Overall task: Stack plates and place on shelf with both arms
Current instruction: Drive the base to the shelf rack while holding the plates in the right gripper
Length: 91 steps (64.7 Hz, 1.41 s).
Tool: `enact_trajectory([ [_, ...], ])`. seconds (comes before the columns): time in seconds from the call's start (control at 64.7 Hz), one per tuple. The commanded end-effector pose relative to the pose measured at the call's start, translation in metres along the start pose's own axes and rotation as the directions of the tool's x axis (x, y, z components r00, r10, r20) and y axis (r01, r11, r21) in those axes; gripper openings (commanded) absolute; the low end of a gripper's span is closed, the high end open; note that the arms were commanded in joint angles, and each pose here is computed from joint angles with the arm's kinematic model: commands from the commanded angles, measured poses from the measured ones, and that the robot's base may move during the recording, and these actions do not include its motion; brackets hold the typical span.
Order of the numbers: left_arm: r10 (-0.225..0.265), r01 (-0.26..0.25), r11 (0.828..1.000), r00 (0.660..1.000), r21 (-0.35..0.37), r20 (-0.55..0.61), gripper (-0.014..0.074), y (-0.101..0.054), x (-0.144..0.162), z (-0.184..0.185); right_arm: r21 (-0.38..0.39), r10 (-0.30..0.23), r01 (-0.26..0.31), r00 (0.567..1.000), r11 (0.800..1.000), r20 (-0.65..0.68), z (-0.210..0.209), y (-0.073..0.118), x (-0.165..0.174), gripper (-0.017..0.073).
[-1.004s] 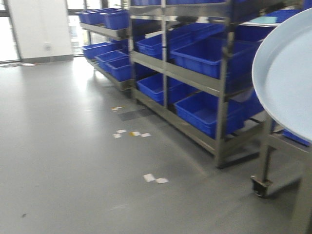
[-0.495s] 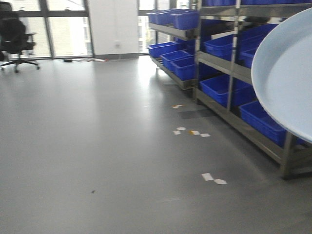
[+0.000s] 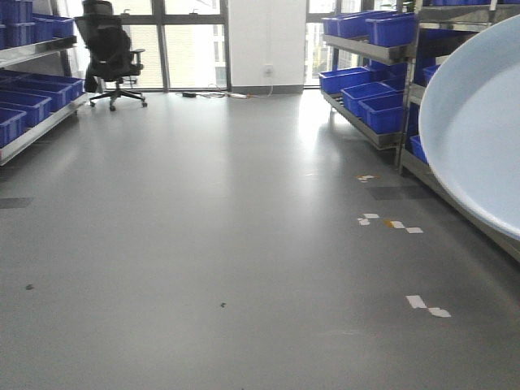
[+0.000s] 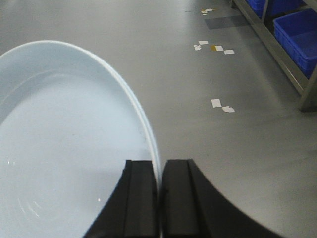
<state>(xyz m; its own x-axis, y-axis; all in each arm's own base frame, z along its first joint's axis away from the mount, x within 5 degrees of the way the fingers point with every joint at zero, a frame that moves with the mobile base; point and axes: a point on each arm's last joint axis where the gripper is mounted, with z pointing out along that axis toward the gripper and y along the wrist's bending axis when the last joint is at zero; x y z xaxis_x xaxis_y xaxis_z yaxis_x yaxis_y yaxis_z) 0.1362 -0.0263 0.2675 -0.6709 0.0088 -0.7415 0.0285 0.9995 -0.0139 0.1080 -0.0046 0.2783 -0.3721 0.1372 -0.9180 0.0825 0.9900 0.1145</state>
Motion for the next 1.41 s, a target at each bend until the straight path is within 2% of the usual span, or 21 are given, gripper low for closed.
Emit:
enact_trajectory([
  [0.0,0.006,-0.008,1.0,0.997,0.029,0.081,0.0097,-0.0032,-0.0125,-0.0054,0.0,-0.003,0.003,0.992,1.0,0.127,-0.0046,0.0008,-0.0187,0.0056],
  [1.391,0.006,-0.008,1.0,0.997,0.029,0.081,0.0097,-0.0032,-0.0125,-0.0054,0.0,-0.003,0.003,0.992,1.0,0.127,-0.0046,0.0008,-0.0187,0.0056],
])
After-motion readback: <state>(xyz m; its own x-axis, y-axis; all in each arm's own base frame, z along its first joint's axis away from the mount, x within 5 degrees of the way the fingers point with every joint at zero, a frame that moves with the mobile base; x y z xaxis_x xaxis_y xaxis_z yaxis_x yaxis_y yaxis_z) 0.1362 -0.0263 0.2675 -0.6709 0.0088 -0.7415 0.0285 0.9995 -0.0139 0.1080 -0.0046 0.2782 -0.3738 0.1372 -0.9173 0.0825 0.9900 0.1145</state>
